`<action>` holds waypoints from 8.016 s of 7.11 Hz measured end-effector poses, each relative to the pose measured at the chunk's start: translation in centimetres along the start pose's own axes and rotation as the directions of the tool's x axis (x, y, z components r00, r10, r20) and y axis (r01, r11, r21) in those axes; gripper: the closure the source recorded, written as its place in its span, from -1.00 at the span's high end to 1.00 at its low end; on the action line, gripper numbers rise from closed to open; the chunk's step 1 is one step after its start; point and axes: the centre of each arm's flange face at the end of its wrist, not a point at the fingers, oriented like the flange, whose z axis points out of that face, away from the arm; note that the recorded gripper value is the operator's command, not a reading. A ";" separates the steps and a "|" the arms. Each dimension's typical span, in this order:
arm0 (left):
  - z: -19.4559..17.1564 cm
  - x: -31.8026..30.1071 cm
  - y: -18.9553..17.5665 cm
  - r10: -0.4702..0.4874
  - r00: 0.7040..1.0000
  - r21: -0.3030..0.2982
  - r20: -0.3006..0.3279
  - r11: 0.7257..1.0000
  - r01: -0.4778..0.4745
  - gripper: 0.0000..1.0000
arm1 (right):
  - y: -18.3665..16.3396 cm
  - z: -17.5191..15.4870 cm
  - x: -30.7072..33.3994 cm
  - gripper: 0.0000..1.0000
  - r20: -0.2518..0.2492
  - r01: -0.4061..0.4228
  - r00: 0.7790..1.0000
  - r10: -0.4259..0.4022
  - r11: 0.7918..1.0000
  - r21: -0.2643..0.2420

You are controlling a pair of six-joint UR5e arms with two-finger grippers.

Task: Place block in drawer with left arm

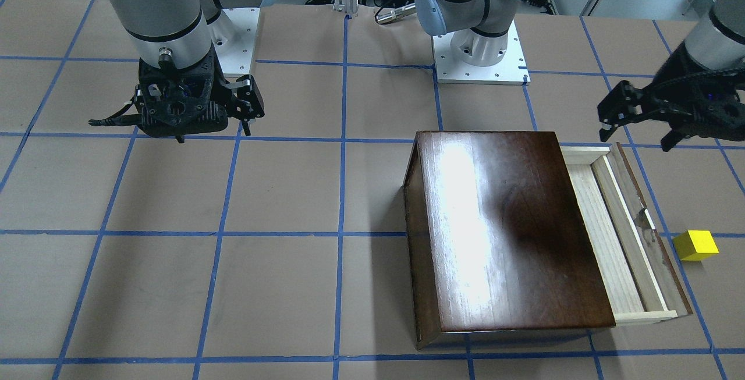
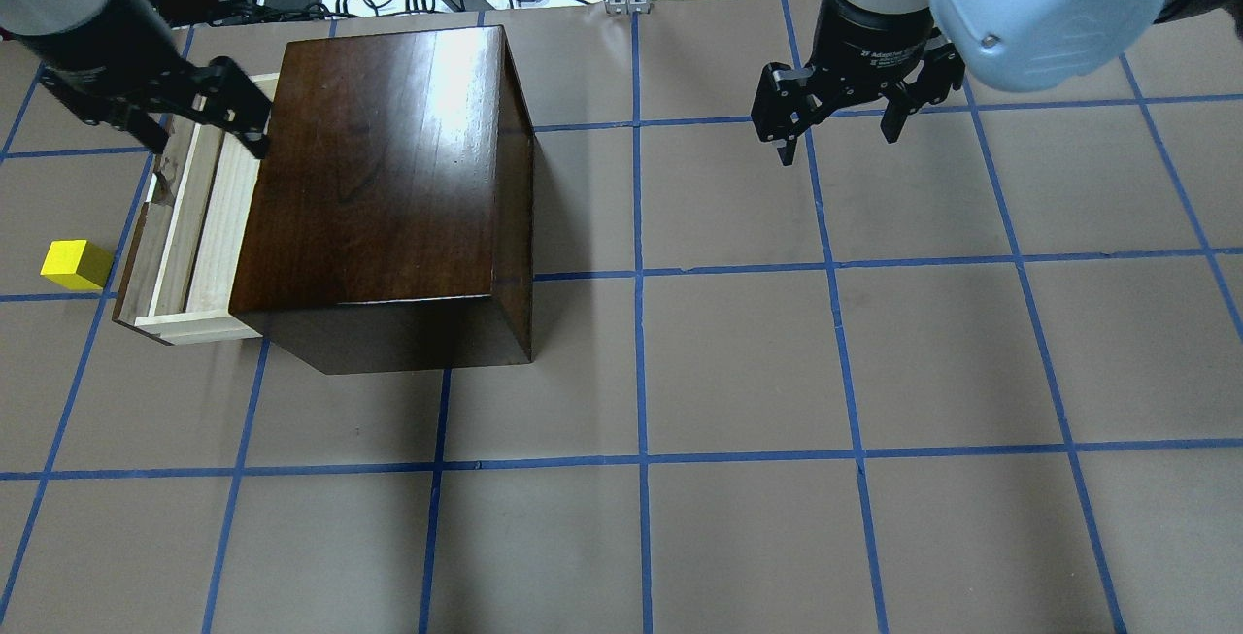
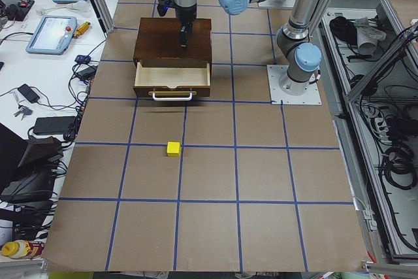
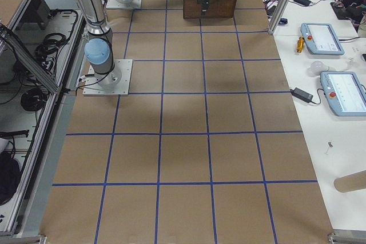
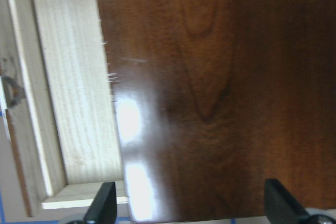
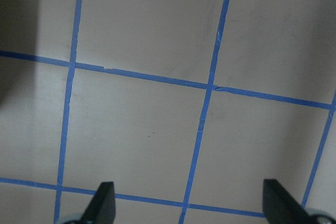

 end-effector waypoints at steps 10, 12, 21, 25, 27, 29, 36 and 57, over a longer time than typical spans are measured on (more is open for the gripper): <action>19.3 -24.9 2.6 0.917 0.398 -0.075 -0.019 0.396 -0.915 1.00 | 0.0 0.0 0.0 1.00 0.000 -0.001 1.000 0.001 1.000 0.000; 23.4 -27.1 2.7 0.952 0.307 -0.071 -0.018 0.305 -0.950 1.00 | 0.0 0.0 0.0 1.00 0.000 -0.001 1.000 0.001 1.000 0.000; 29.2 -28.8 2.0 0.978 0.207 -0.012 0.028 0.207 -0.978 -1.00 | 0.0 0.0 0.0 1.00 0.000 -0.001 1.000 0.001 1.000 0.000; 18.9 -25.5 2.0 0.957 0.290 0.035 0.002 0.290 -0.956 -1.00 | 0.0 0.0 0.0 1.00 0.000 -0.001 1.000 0.001 1.000 0.000; 12.5 -20.0 0.9 0.934 0.358 0.068 0.010 0.356 -0.932 -1.00 | 0.0 0.0 0.0 1.00 0.000 -0.001 1.000 0.001 1.000 0.000; 8.4 -12.5 -2.2 0.928 0.372 0.068 0.030 0.370 -0.927 -1.00 | 0.0 0.0 0.0 1.00 0.000 -0.002 1.000 0.002 1.000 0.000; 15.7 -3.0 -4.7 0.935 0.343 0.107 -0.088 0.351 -0.930 1.00 | 0.0 0.0 0.0 1.00 0.000 0.000 1.000 0.000 1.000 0.000; -2.5 20.4 -5.4 -0.206 0.978 -0.032 -0.023 0.978 0.205 1.00 | 0.0 0.0 0.0 1.00 0.000 -0.001 1.000 0.001 1.000 -0.001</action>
